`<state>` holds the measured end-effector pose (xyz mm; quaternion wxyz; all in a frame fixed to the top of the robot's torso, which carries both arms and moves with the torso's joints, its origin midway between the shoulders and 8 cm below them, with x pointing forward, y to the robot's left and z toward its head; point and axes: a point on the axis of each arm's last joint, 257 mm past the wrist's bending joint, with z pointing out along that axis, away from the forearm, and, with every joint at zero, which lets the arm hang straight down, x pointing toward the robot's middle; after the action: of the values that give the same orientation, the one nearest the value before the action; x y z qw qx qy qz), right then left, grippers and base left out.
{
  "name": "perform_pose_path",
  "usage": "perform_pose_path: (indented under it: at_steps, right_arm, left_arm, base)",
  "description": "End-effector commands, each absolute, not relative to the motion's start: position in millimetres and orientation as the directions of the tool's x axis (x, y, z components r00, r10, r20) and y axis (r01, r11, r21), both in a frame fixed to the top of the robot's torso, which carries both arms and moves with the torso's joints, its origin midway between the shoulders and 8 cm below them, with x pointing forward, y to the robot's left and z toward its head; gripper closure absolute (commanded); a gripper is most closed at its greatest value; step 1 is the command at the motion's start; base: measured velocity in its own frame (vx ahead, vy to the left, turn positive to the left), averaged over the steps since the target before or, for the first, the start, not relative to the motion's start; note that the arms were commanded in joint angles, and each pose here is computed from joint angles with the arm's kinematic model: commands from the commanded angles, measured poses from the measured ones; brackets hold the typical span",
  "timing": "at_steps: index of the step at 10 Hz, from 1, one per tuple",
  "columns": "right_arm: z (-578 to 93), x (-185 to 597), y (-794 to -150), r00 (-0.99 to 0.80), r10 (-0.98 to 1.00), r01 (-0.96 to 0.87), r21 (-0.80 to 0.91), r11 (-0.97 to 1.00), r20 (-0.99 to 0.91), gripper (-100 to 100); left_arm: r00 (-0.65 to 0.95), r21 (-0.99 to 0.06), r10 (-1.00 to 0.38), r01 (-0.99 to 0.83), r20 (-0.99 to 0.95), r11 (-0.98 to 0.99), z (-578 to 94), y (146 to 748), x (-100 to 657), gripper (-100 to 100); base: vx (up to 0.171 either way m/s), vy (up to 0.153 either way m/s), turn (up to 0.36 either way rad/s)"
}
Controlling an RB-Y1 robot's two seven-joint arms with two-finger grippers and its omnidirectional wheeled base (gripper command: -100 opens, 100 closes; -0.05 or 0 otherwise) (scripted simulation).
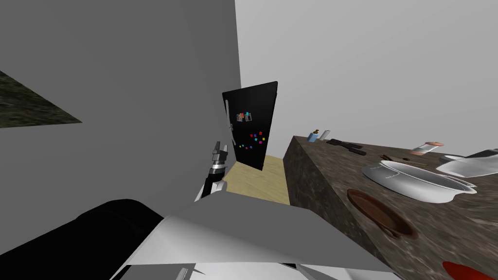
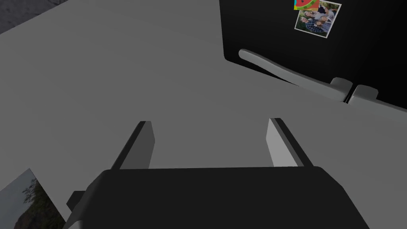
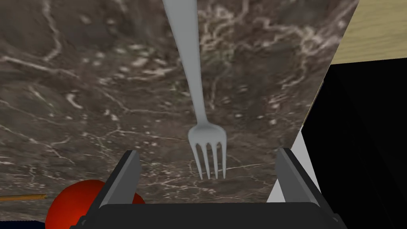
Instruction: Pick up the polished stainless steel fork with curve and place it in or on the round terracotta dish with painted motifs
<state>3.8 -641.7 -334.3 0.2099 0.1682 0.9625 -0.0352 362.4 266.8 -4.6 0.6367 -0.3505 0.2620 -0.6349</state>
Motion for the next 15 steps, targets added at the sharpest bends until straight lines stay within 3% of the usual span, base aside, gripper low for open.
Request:
perform_pose_path:
  at_steps: [1, 2, 3, 4, 8, 9, 13, 14, 15]
  right_arm:
    - [-336.7, -13.1, -641.8, -0.873, 0.309, 0.334, -0.002, 0.942, -0.377, -100]
    - [-335.1, -8.1, -641.7, -0.867, 0.31, 0.337, 0.0, 0.942, -0.391, -100]
    - [-335.2, -9.2, -641.4, -0.868, 0.31, 0.336, 0.001, 0.942, -0.388, 0]
    - [-344.1, -16.4, -638.2, -0.864, 0.319, 0.347, 0.0, 0.938, -0.389, -100]
    - [-355.1, -24.6, -632.6, -0.86, 0.331, 0.358, 0.002, 0.934, -0.389, -100]
    - [-355.7, -25.1, -632.5, -0.86, 0.331, 0.359, 0.001, 0.934, -0.389, 100]
    - [-355.4, -24.5, -632.4, -0.86, 0.329, 0.357, 0.002, 0.934, -0.389, 100]
    - [-355.4, -24.7, -632.5, -0.86, 0.33, 0.357, 0.001, 0.934, -0.389, 0]
    - [-346.4, -18.2, -637.3, -0.863, 0.322, 0.349, 0.0, 0.937, -0.389, 100]
  left_arm:
    - [0.056, -0.779, -0.992, 0.625, 0.111, -0.052, -4.6, 266.8, 362.4, 0]
    - [0.056, -0.779, -0.992, 0.625, 0.111, -0.052, -4.6, 266.8, 362.4, 0]
    - [0.056, -0.779, -0.992, 0.625, 0.111, -0.052, -4.6, 266.8, 362.4, 0]
    - [0.056, -0.779, -0.992, 0.625, 0.111, -0.052, -4.6, 266.8, 362.4, 0]
    - [0.056, -0.779, -0.992, 0.625, 0.111, -0.052, -4.6, 266.8, 362.4, 0]
    - [0.056, -0.779, -0.992, 0.625, 0.111, -0.052, -4.6, 266.8, 362.4, 0]
    - [0.056, -0.779, -0.992, 0.625, 0.111, -0.052, -4.6, 266.8, 362.4, 0]
    - [0.056, -0.779, -0.992, 0.625, 0.111, -0.052, -4.6, 266.8, 362.4, 0]
    - [0.056, -0.779, -0.992, 0.625, 0.111, -0.052, -4.6, 266.8, 362.4, 0]
  base:
    - [0.05, 0.011, -0.024]
    - [0.019, 0.004, -0.004]
    - [0.0, 0.0, 0.0]
    - [0.023, -0.022, 0.074]
    - [0.022, -0.03, 0.046]
    - [0.0, 0.0, 0.0]
    - [0.0, 0.0, 0.0]
    - [0.0, 0.0, 0.0]
    - [-0.014, 0.024, -0.102]
